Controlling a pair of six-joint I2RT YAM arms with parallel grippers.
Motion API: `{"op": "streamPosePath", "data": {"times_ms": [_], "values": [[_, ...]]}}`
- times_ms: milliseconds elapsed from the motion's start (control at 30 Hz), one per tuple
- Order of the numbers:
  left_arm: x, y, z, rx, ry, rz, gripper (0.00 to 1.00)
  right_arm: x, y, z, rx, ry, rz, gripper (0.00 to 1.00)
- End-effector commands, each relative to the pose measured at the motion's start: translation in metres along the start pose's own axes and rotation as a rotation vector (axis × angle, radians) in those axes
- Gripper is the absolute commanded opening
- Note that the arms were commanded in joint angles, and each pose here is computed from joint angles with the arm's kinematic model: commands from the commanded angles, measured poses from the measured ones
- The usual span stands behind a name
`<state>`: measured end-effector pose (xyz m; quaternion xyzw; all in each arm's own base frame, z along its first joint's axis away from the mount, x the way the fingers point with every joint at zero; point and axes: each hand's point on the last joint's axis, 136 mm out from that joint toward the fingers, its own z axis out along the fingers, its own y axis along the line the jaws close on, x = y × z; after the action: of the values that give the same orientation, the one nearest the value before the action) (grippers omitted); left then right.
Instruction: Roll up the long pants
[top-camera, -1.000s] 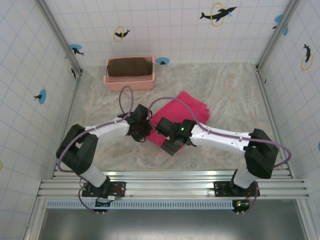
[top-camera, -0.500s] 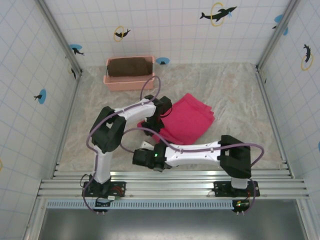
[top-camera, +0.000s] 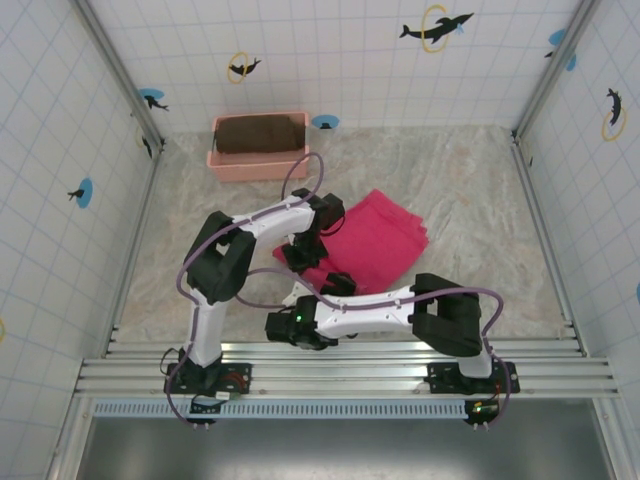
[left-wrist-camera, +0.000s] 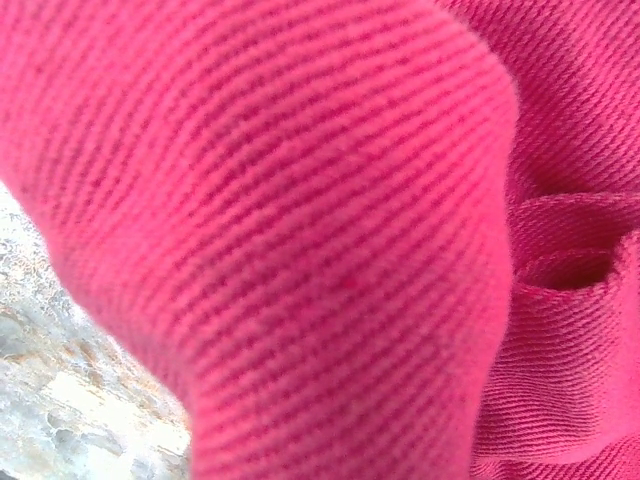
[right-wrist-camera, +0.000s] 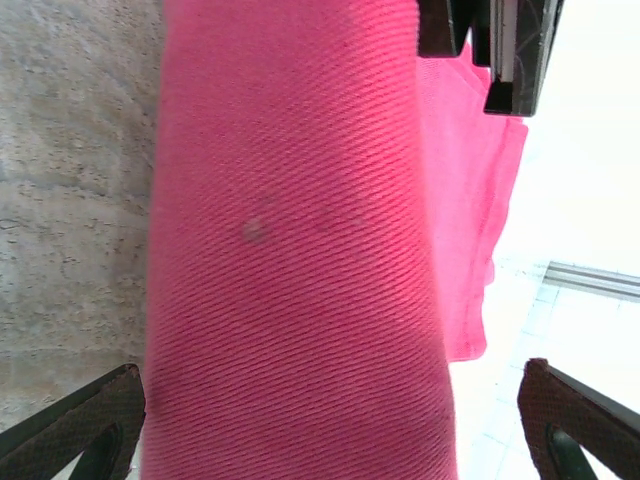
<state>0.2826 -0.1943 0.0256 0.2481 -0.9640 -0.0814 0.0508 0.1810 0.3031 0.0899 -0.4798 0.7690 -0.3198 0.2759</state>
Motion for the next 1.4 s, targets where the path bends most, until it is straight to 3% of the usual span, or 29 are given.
{"op": "streamPosePath", "data": {"times_ms": [0, 367, 733, 867, 933, 967, 1033, 1133, 1267, 1367], "values": [[0.027, 0.028, 0.033, -0.17, 0.129, 0.029, 0.0, 0.0, 0.002, 0.005, -0.014, 0.016, 0.006, 0.99], [0.023, 0.03, 0.031, -0.166, 0.133, 0.001, 0.0, 0.025, 0.075, 0.04, -0.12, 0.141, -0.067, 0.99], [0.0, 0.042, 0.017, -0.187, 0.127, -0.037, 0.0, 0.047, 0.086, 0.071, 0.048, 0.276, -0.102, 0.98], [-0.007, 0.053, 0.018, -0.193, 0.132, -0.072, 0.0, 0.047, 0.079, 0.078, 0.073, 0.293, -0.076, 0.85], [-0.008, 0.058, 0.018, -0.206, 0.13, -0.082, 0.0, 0.044, 0.078, 0.082, 0.07, 0.301, -0.068, 0.71], [-0.008, 0.059, 0.018, -0.209, 0.128, -0.083, 0.0, 0.043, 0.078, 0.083, 0.064, 0.304, -0.066, 0.62], [-0.018, 0.067, 0.019, -0.21, 0.135, -0.126, 0.0, 0.037, 0.08, 0.084, 0.052, 0.302, -0.069, 0.32], [-0.021, 0.067, 0.019, -0.211, 0.133, -0.142, 0.0, 0.027, 0.084, 0.082, 0.038, 0.292, -0.069, 0.0], [-0.026, 0.068, 0.017, -0.195, 0.092, -0.178, 0.0, 0.016, 0.09, 0.076, 0.008, 0.273, -0.073, 0.0], [-0.042, 0.057, 0.006, -0.048, -0.034, -0.162, 0.0, 0.01, 0.097, 0.074, -0.059, 0.26, -0.061, 0.0]]}}
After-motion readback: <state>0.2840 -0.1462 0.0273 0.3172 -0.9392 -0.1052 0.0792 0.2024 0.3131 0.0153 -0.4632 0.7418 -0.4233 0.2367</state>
